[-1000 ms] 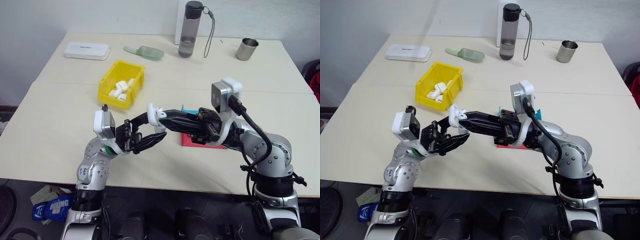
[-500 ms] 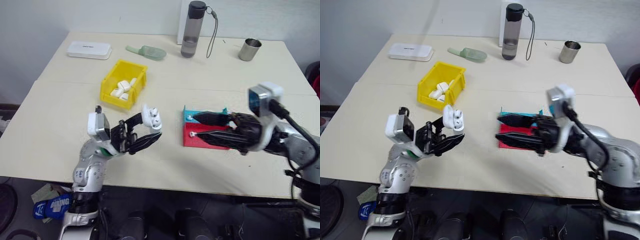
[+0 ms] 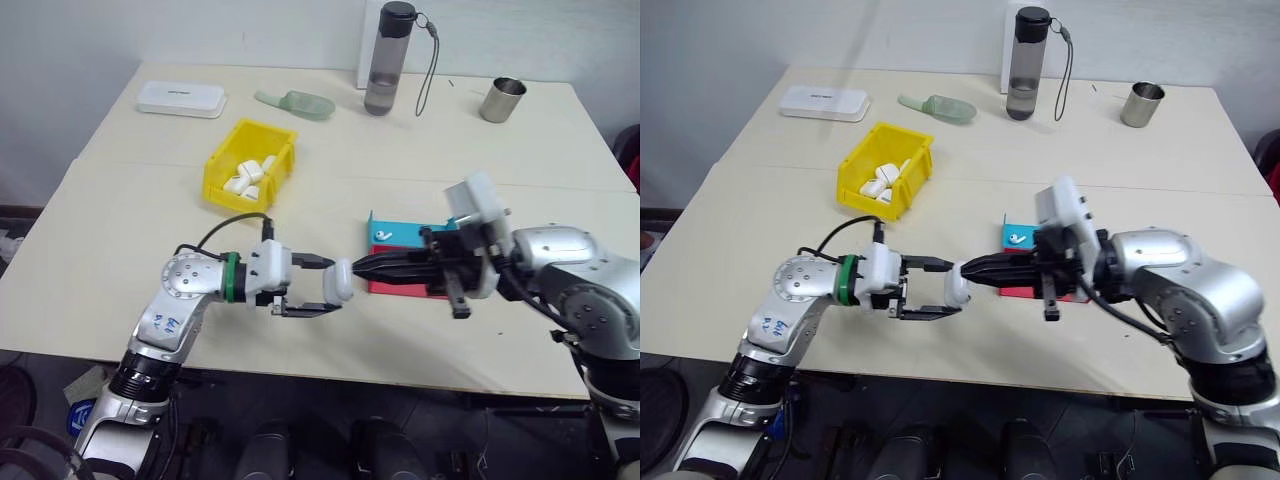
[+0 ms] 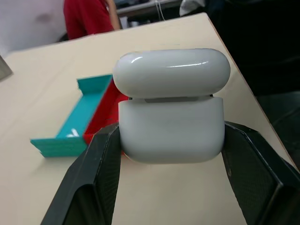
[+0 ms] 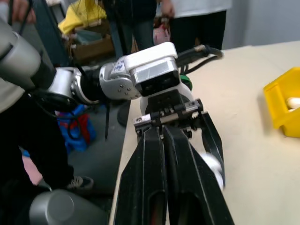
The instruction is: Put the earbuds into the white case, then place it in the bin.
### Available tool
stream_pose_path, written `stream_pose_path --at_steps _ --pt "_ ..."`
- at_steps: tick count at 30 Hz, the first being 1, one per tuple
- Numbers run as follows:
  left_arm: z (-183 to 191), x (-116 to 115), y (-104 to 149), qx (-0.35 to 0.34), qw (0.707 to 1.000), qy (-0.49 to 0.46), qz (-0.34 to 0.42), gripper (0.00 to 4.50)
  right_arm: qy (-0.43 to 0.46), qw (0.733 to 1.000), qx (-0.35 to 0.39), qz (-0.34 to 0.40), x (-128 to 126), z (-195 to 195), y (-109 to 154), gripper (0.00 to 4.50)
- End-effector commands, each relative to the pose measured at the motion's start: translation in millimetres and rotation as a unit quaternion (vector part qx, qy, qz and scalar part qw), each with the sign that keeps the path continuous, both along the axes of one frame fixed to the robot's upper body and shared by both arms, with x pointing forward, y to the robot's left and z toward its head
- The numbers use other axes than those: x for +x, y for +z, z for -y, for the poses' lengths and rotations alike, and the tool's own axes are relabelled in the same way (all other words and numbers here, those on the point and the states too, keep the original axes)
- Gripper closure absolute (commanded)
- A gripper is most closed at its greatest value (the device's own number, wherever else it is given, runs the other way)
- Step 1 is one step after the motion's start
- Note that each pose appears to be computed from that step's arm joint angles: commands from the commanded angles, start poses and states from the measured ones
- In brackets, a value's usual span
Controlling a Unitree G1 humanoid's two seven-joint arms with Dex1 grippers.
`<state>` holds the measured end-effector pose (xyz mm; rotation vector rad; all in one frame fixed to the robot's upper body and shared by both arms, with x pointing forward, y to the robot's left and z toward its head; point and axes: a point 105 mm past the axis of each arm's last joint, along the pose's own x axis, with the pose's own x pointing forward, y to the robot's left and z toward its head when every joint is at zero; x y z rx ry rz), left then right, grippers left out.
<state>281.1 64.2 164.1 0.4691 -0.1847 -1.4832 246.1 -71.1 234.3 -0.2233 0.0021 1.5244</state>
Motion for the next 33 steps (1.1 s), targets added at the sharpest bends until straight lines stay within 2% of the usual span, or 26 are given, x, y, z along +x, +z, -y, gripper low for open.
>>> stream_pose_path --at_steps 1,6,13,16,18,19,21,24,28,31,32,33 --pt "9 -6 11 0.0 1.0 -0.012 0.026 1.74 0.0 0.999 -0.028 0.03 4 -12 -6 4.47" --pt "9 -6 14 -0.015 0.999 -0.009 0.028 1.74 -0.022 0.998 -0.047 0.027 11 -7 -18 4.47" --pt "-7 -14 26 -0.071 0.997 0.0 0.015 1.74 -0.062 0.997 -0.052 0.002 12 37 -33 4.47" --pt "-19 -10 36 -0.115 0.993 0.035 -0.003 1.74 -0.084 0.996 0.022 -0.015 6 54 -26 4.47" --pt "-31 -6 39 -0.132 0.989 0.062 -0.017 1.74 -0.127 0.988 0.082 0.013 9 66 -14 4.47" --pt "-37 -3 40 -0.137 0.987 0.08 -0.019 1.74 -0.135 0.986 0.094 -0.001 6 71 -14 4.32" --pt "-59 12 46 -0.171 0.973 0.155 -0.026 1.74 -0.179 0.976 0.117 0.028 2 85 -11 3.86" --pt "-87 32 54 -0.202 0.948 0.243 -0.026 1.74 -0.255 0.947 0.145 0.13 1 101 0 2.83" --pt "-133 90 78 -0.24 0.883 0.403 0.018 1.74 -0.358 0.89 0.161 0.231 4 119 12 1.43" --pt "-141 113 83 -0.236 0.867 0.438 0.031 1.74 -0.365 0.885 0.153 0.245 4 117 7 0.29" --pt "-140 123 86 -0.235 0.865 0.442 0.038 1.74 -0.369 0.883 0.156 0.245 4 116 4 0.01" --pt "-142 135 89 -0.245 0.856 0.453 0.032 1.74 -0.37 0.881 0.159 0.247 3 115 3 0.01"
